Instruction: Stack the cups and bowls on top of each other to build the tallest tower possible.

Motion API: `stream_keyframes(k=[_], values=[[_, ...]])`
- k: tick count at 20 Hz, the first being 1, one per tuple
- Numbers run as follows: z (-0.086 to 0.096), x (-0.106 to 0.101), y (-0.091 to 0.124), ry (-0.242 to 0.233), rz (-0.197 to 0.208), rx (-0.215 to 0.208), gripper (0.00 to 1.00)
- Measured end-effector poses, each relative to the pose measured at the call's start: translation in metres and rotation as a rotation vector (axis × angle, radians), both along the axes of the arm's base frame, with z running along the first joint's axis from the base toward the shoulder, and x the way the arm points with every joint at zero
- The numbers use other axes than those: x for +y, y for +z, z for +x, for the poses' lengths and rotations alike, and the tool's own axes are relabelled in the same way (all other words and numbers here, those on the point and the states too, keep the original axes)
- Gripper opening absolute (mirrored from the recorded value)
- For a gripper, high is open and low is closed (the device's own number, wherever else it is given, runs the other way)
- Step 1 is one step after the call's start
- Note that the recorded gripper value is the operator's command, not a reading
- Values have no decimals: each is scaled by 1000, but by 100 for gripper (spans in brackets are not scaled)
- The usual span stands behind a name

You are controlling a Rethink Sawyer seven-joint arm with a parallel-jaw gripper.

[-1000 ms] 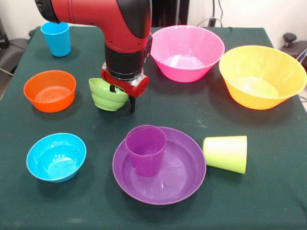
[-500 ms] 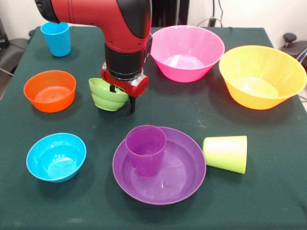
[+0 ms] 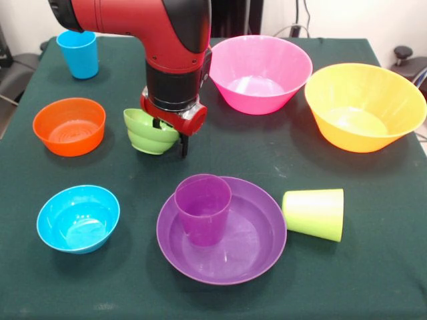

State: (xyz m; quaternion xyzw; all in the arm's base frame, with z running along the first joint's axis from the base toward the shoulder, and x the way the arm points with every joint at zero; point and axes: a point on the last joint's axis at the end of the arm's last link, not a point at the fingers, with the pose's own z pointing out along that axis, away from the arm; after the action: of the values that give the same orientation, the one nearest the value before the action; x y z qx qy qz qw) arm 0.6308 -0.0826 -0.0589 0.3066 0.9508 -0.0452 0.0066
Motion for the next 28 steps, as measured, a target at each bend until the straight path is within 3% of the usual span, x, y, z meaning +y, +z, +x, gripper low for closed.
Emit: stream_keyframes(k=[18, 19, 22, 28], values=[[0, 0, 0, 0, -1, 0, 100], [0, -1, 1, 0, -2, 0, 0], [0, -2, 2, -1, -5, -1, 0], [13, -24, 29, -11, -51, -36, 0]])
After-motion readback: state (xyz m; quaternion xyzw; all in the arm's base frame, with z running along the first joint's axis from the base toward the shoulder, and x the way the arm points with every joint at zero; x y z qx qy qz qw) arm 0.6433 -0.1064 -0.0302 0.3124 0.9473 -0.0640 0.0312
